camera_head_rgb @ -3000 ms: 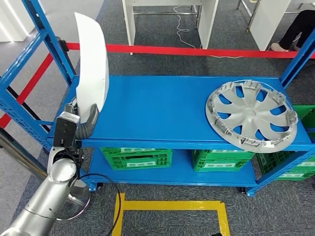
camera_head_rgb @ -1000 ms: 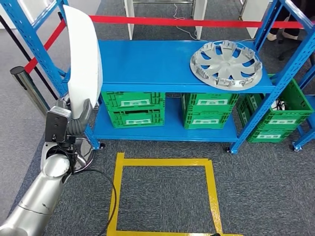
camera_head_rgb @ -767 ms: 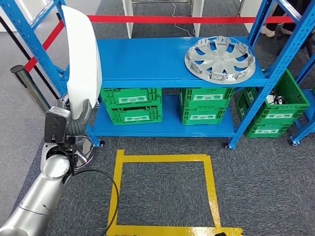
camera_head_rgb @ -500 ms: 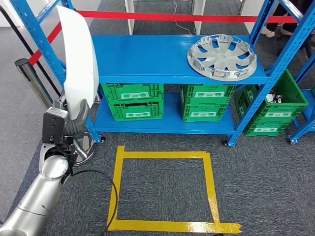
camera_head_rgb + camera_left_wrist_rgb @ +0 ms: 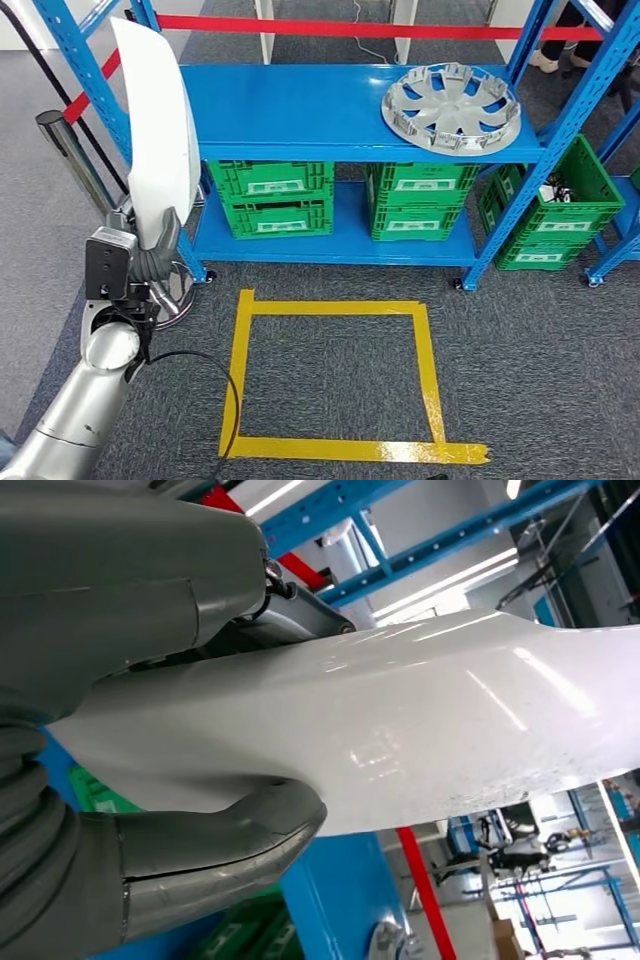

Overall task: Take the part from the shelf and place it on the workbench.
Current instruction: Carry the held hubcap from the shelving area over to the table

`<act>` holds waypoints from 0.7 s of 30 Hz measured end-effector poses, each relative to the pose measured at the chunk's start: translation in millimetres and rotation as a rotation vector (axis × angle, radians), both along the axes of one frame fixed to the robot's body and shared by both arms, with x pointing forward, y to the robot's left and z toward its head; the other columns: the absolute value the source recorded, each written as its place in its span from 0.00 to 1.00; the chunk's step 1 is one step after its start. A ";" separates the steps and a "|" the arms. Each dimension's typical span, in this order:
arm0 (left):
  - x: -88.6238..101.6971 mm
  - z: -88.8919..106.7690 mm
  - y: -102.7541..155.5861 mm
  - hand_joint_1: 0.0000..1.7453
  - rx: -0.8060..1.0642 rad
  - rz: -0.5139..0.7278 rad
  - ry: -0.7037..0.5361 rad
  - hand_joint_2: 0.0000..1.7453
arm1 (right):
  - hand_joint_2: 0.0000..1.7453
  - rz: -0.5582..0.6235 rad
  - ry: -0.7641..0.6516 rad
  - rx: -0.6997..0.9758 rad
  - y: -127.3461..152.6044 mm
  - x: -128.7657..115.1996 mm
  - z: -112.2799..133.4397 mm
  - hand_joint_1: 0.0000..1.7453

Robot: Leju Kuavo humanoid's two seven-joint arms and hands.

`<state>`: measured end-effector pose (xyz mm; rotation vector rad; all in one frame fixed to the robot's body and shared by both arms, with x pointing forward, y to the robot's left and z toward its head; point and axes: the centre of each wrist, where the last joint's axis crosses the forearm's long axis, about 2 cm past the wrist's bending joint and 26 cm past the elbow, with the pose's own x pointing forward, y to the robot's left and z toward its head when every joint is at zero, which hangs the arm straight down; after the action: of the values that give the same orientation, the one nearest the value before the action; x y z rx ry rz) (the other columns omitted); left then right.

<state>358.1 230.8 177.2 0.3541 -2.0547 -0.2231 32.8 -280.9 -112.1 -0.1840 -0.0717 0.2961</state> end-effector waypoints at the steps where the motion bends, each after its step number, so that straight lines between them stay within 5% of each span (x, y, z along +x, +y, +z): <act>1: -0.2 -0.1 0.0 1.00 -0.001 0.000 0.000 1.00 | 0.00 0.000 0.001 0.001 0.1 -0.6 -0.1 0.00; 21: -0.1 -0.8 2.5 1.00 -0.007 0.002 -0.009 1.00 | 0.00 -0.066 -0.019 0.066 -2.3 -2.3 -0.4 0.00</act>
<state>358.0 233.3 176.4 0.3531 -2.0632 -0.2139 30.6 -283.2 -112.5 -0.1231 -0.0942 0.2261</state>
